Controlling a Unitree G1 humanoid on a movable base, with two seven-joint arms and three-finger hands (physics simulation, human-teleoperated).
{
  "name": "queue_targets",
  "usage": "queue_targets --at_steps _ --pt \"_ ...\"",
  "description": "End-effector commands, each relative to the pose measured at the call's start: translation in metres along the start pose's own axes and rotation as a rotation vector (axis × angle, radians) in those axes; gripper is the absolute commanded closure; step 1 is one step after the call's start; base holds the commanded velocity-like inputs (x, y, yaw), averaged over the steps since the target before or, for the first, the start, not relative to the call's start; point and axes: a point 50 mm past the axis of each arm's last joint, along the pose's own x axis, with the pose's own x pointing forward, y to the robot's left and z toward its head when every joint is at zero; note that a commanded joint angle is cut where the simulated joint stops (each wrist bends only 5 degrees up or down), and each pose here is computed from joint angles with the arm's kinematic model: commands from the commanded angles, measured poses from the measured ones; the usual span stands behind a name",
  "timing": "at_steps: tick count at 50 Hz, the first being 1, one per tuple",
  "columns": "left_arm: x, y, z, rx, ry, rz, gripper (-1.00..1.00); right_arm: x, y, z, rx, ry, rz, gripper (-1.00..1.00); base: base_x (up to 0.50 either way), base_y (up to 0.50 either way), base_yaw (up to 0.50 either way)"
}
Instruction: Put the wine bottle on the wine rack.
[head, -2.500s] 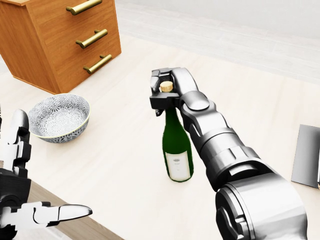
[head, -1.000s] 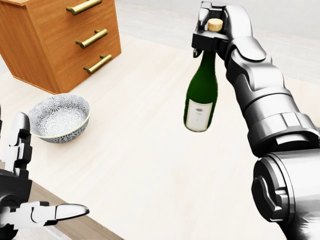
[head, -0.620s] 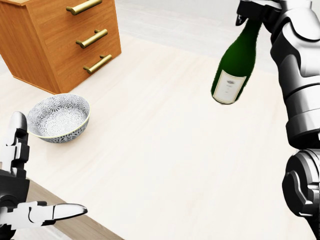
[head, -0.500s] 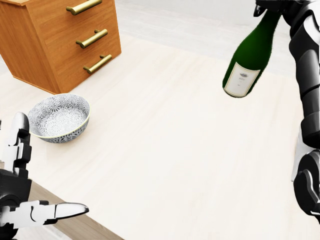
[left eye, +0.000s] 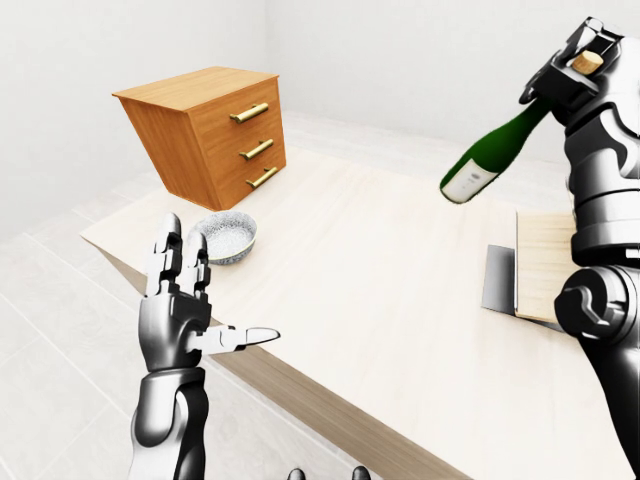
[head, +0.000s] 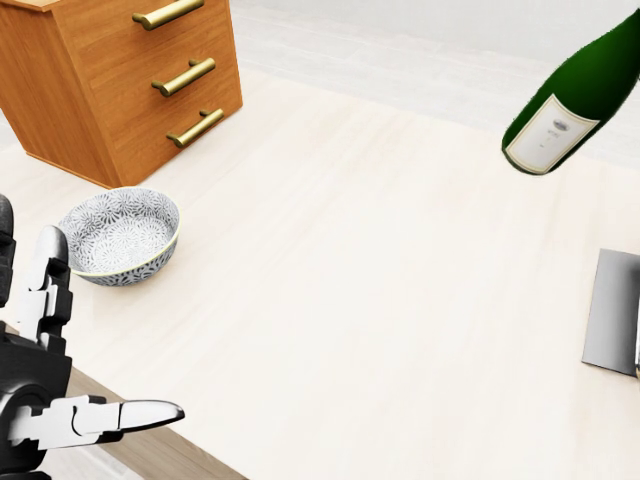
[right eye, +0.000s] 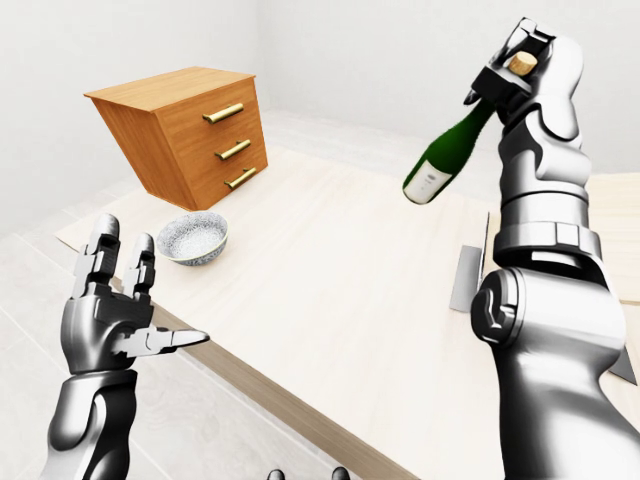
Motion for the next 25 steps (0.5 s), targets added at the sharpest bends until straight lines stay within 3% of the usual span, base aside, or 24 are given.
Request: queue_targets --at_steps 1,25 --pt "0.0 0.0 0.0 0.002 0.001 0.003 -1.0 0.0 -0.02 0.026 0.118 -0.065 -0.057 1.0 0.0 0.0 0.0" --pt "-0.002 0.0 0.006 -0.003 -0.021 0.005 -1.0 -0.004 -0.052 0.047 0.09 -0.112 -0.156 1.0 0.0 0.0 0.0"
